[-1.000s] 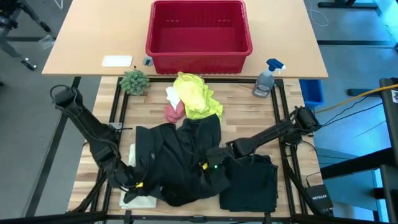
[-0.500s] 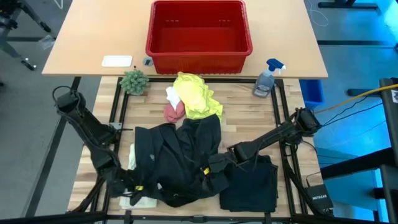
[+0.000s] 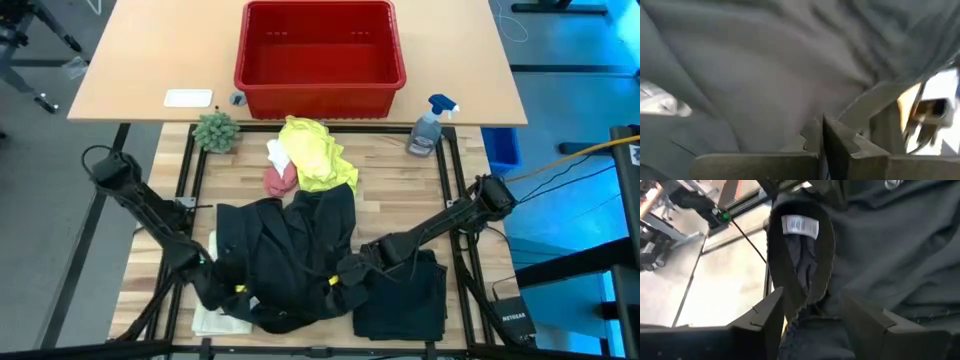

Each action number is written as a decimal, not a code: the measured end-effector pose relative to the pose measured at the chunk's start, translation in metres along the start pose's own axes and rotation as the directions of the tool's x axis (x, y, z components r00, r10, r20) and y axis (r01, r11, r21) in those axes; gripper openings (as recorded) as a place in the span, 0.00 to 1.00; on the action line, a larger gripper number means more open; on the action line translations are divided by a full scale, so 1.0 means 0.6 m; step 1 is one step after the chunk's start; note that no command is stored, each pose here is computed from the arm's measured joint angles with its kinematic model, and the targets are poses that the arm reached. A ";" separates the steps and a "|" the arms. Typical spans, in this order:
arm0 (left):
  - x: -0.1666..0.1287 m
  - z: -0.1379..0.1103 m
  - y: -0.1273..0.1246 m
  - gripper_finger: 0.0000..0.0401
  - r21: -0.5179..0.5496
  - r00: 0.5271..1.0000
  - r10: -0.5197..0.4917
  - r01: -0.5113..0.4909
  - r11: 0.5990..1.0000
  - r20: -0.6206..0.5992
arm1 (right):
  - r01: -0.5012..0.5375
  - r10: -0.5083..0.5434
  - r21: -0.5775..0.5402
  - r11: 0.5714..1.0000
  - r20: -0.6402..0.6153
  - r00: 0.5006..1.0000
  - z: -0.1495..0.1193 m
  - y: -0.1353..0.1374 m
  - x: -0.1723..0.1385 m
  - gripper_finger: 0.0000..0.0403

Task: Fold laundry
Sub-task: Fold the dark blue short

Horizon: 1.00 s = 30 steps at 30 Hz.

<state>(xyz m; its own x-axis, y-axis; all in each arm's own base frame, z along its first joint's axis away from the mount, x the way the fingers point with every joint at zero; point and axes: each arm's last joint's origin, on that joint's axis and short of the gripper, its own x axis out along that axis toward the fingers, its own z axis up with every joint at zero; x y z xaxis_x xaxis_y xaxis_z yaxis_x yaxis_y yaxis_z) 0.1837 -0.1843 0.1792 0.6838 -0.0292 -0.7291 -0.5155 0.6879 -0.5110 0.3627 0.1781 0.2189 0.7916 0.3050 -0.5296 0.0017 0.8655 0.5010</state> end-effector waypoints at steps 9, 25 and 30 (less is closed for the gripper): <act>-0.062 0.013 -0.087 0.00 0.186 0.813 -0.566 0.583 0.791 -0.138 | -0.009 0.009 -0.008 1.000 -0.048 0.999 -0.005 -0.002 0.000 0.41; -0.104 0.051 0.094 0.04 -0.325 0.914 0.340 -0.260 0.909 0.219 | 0.066 -0.065 0.043 0.997 -0.012 0.998 0.029 -0.050 0.002 0.41; -0.129 0.087 0.120 0.15 -0.366 0.881 0.415 -0.318 0.875 0.226 | 0.089 -0.088 0.060 0.994 -0.013 0.996 0.037 -0.064 0.002 0.41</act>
<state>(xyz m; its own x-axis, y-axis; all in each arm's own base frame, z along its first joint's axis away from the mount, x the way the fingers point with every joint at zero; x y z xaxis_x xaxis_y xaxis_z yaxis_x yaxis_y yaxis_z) 0.1206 -0.0943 0.2226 0.5052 0.4239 -0.7517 -0.8574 0.3455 -0.3814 0.3770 0.1363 0.2141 0.7802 0.2325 -0.5806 0.1089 0.8636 0.4922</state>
